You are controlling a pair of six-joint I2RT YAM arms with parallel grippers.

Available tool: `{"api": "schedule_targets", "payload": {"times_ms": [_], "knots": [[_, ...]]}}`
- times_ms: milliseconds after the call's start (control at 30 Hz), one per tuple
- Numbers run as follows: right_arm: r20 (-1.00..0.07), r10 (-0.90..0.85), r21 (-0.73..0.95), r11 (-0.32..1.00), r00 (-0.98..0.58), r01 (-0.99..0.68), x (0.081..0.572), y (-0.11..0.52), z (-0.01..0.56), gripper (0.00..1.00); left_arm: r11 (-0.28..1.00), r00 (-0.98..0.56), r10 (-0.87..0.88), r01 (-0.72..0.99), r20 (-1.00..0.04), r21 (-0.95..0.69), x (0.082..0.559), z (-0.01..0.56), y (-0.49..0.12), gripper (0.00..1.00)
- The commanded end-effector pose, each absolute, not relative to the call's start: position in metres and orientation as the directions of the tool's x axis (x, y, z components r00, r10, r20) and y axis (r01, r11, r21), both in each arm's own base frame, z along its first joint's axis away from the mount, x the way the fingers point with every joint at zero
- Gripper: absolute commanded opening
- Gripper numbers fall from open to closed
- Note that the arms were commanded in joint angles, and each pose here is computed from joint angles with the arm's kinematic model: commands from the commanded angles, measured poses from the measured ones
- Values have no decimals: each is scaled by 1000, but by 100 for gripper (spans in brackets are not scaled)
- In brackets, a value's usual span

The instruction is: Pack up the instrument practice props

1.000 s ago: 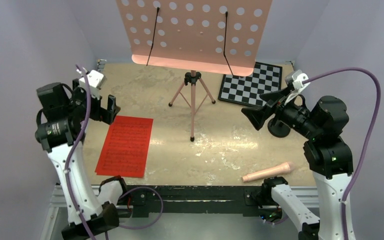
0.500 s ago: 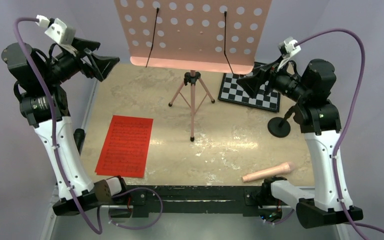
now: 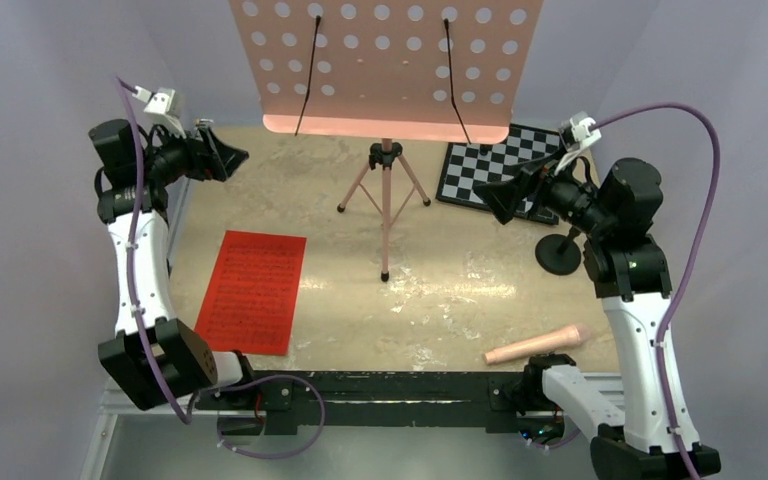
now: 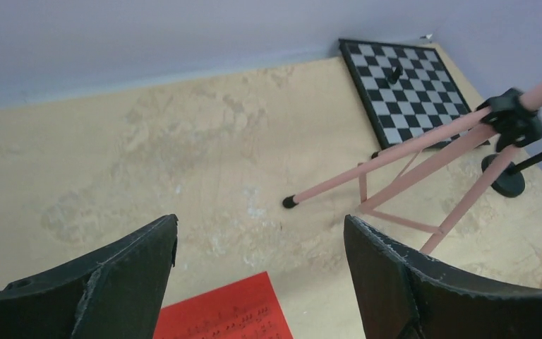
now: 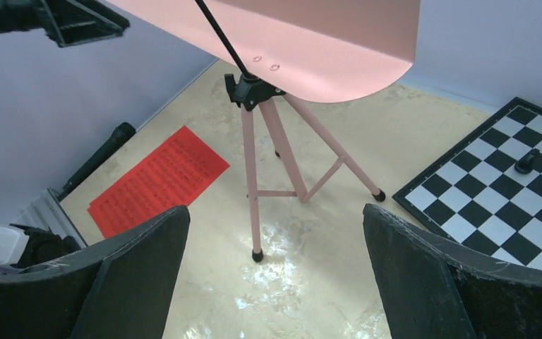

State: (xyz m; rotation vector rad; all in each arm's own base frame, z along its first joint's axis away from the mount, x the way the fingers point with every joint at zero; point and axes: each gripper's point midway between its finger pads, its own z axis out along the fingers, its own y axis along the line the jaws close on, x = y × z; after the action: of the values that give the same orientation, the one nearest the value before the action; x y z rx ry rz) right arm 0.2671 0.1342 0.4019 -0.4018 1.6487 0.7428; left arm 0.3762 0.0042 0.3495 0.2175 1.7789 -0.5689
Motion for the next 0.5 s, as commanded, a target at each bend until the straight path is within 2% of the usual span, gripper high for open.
{"api": "schedule_targets", "payload": {"times_ms": [0,133,200,267,333,467], "knots": [[-972,85,210,730,-218,-650,258,133,388,98,833,-274,-79,510,-958,-215,397,312,-7,91],[-983,-127,14,659,-130,-752,246,137,352,96,685,-235,165,726,-958,-60,401,242,-60,91],[-951,-308,-164,591,-32,-790,243,135,322,96,622,-218,195,781,-956,-51,405,223,-81,90],[-901,-433,-262,530,8,-807,240,128,293,96,565,-200,217,824,-956,-44,409,211,-101,90],[-861,-507,-316,460,47,-830,233,124,270,96,528,-170,227,849,-959,-26,413,200,-118,89],[-816,-539,-423,311,208,-851,228,139,245,96,484,2,232,867,-973,117,427,190,-148,91]]}}
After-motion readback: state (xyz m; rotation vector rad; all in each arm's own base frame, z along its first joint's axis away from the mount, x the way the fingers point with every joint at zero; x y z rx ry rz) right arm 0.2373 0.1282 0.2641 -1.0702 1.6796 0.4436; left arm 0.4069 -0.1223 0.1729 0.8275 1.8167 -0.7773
